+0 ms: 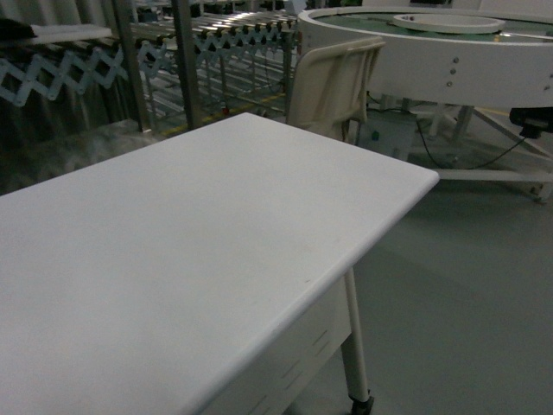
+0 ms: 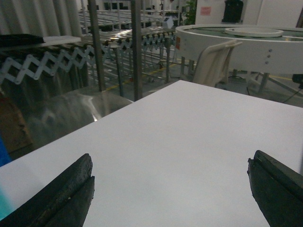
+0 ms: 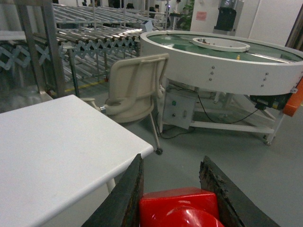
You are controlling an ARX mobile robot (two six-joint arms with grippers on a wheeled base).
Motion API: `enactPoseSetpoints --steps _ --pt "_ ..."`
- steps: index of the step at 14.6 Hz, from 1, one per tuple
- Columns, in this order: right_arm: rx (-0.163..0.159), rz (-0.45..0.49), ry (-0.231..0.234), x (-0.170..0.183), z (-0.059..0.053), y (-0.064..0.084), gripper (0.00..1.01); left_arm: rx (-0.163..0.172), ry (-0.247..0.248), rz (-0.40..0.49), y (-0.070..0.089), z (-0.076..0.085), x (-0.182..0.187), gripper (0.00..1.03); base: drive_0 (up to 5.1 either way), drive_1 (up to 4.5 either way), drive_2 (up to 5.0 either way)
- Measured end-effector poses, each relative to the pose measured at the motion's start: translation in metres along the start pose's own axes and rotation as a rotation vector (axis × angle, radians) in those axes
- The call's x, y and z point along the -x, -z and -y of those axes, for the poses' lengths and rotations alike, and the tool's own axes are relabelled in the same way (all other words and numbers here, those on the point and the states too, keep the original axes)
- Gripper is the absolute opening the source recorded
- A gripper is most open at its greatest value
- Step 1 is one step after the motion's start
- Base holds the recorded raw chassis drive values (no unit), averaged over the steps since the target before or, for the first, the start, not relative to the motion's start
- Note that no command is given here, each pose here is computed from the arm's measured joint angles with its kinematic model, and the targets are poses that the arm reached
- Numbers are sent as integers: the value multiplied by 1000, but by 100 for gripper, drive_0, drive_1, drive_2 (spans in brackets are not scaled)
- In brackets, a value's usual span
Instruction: Pick red block from blue box to shelf
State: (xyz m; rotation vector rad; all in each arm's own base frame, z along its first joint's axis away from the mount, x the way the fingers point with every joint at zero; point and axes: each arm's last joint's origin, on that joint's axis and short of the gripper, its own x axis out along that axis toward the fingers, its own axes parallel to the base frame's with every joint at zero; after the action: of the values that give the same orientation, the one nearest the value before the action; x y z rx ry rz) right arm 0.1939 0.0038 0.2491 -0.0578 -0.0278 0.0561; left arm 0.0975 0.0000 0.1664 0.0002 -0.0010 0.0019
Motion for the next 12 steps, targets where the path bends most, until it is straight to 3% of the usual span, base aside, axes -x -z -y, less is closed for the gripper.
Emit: enactPoseSetpoints --steps 12 --pt "0 -10 0 0 0 1 29 0 2 1 0 0 0 98 149 -12 -609"
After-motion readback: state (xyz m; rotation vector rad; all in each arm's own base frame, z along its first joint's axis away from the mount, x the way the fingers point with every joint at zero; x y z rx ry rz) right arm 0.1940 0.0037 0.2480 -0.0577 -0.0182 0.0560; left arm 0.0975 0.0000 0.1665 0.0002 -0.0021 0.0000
